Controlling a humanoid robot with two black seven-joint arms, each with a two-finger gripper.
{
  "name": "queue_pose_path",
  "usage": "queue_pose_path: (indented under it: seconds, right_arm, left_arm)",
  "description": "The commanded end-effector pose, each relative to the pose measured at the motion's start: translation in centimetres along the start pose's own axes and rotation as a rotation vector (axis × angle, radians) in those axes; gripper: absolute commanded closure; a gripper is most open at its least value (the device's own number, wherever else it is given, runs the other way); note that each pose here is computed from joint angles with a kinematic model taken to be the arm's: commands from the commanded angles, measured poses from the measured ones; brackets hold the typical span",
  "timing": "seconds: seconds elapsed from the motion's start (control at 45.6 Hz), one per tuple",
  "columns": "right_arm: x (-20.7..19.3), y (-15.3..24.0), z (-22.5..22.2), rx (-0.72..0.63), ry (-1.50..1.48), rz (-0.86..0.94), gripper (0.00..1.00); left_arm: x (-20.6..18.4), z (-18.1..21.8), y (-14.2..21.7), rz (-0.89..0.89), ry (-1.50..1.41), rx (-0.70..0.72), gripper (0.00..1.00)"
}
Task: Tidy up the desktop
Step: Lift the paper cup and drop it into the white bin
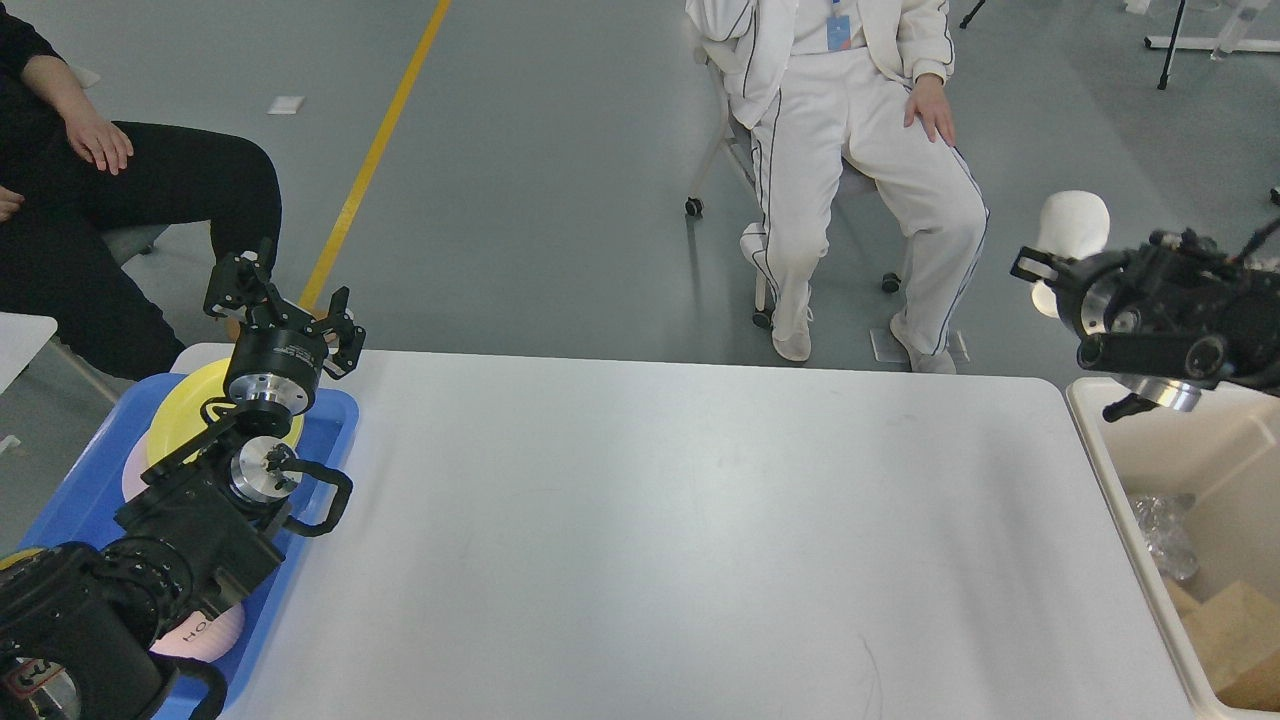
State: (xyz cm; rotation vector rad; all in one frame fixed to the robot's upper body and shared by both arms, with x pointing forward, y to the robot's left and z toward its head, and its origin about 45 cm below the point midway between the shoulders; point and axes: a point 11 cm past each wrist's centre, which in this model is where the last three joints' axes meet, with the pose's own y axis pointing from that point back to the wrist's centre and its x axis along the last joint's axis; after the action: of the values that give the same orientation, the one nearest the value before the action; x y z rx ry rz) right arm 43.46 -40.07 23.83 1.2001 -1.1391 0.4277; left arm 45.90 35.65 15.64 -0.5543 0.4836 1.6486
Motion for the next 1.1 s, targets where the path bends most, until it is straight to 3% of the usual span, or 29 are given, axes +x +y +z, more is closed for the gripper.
queue_pose_path:
  seconds: [0.0, 0.197, 0.241, 0.307, 0.373, 0.548, 0.702, 0.855, 1.075]
  right_arm:
    - [-2.8, -2.6, 6.4, -0.164, -0.060, 0.012, 0.81]
    - [-7.0, -3.3, 14.8, -0.333, -0.022, 0.007, 0.78]
    - [-8.0, -3.1, 16.6, -0.366, -0.010, -0.003, 0.72]
    - [-9.0, -2.6, 19.1, -0.413, 0.003, -0.009, 0.46]
    - [-10.3, -2.3, 20.5, -0.436, 0.020, -0.030, 0.01]
    - [-12.5, -1.6, 22.0, -0.463, 0.035, -0.065, 0.00]
    - [-11.5, -2.2, 20.7, -0.444, -0.045, -0.025, 0.00]
    - [-7.7, -4.0, 16.0, -0.381, -0.487, 0.056, 0.00]
    - [-2.0, -4.4, 3.7, -0.099, -1.229, -0.003, 0.00]
  left_arm:
    - [0.0, 0.0, 0.0, 0.000, 0.000, 0.000, 0.04]
    - [0.0, 0.0, 0.0, 0.000, 0.000, 0.000, 0.04]
    - [0.0, 0.0, 0.0, 0.000, 0.000, 0.000, 0.04]
    - [0.0, 0.0, 0.0, 0.000, 0.000, 0.000, 0.04]
    - [0.0, 0.0, 0.0, 0.000, 0.000, 0.000, 0.04]
    - [0.0, 0.0, 0.0, 0.001, 0.001, 0.000, 0.04]
    - [0.0, 0.0, 0.0, 0.000, 0.000, 0.000, 0.04]
    - [0.0, 0.0, 0.0, 0.000, 0.000, 0.000, 0.04]
    - [0.0, 0.0, 0.0, 0.000, 0.000, 0.000, 0.04]
